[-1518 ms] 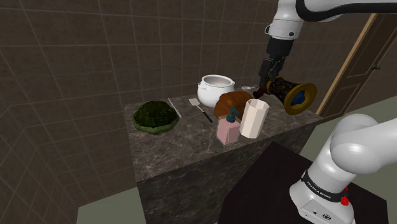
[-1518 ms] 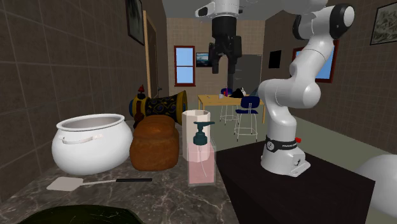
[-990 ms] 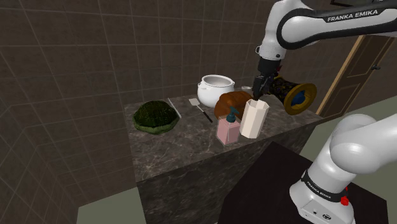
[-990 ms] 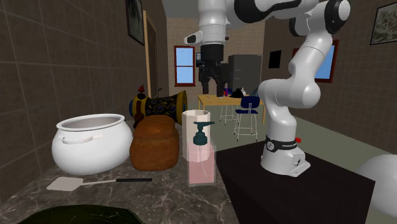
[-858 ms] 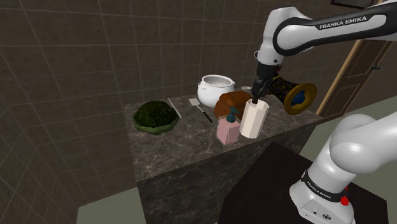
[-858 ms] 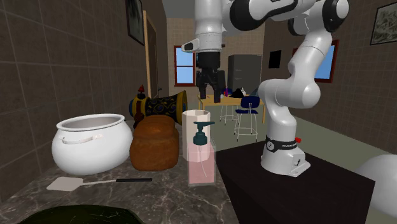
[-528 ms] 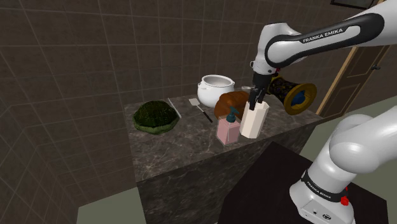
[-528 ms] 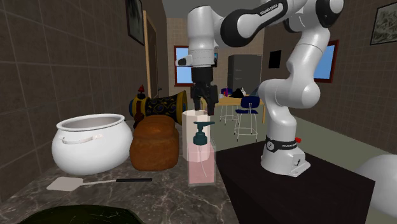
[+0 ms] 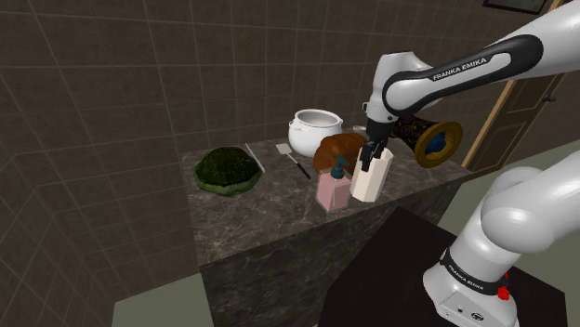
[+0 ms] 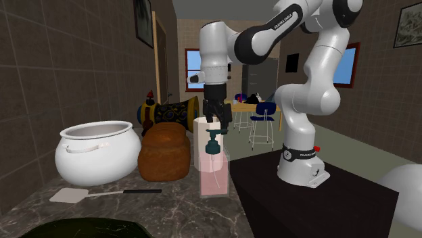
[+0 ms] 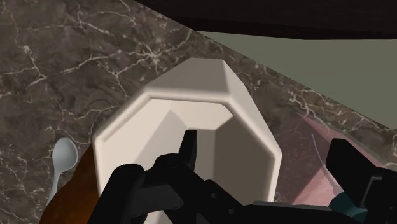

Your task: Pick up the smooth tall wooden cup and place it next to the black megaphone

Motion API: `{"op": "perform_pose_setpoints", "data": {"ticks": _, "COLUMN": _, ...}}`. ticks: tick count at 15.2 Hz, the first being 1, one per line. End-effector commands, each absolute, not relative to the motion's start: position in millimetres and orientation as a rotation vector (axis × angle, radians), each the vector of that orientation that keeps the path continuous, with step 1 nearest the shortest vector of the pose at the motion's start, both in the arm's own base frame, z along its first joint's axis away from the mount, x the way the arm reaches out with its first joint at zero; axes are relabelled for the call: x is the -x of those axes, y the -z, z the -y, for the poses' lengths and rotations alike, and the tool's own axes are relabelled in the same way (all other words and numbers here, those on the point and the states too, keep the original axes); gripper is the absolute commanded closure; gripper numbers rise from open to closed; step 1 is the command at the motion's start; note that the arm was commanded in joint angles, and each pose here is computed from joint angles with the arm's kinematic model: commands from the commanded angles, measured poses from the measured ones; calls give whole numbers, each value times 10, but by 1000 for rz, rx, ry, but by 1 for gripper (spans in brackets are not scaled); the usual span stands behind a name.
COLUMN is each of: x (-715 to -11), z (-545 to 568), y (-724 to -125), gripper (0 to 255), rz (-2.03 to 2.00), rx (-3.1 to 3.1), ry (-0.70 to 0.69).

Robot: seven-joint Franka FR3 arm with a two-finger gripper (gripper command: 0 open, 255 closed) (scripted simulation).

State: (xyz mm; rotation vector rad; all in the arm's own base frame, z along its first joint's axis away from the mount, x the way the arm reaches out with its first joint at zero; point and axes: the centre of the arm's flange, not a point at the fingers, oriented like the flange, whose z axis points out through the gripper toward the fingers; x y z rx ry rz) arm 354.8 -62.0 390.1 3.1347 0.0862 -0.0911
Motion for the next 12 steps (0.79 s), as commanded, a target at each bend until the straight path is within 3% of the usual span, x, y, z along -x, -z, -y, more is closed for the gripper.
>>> {"op": "perform_pose_setpoints", "data": {"ticks": 1, "x": -3547, "z": 618, "y": -3882, "gripper": 0, "rz": -86, "rx": -3135, "ry": 90}}
{"op": "perform_pose_setpoints", "data": {"ticks": 6, "x": -3547, "z": 618, "y": -3882, "gripper": 0, "rz": -86, "rx": -3135, "ry": 90}}
{"op": "perform_pose_setpoints", "data": {"ticks": 7, "x": -3547, "z": 618, "y": -3882, "gripper": 255, "rz": -86, "rx": -3135, "ry": 90}}
{"op": "perform_pose_setpoints", "data": {"ticks": 12, "x": -3547, "z": 618, "y": -3882, "gripper": 255, "rz": -86, "rx": -3135, "ry": 90}}
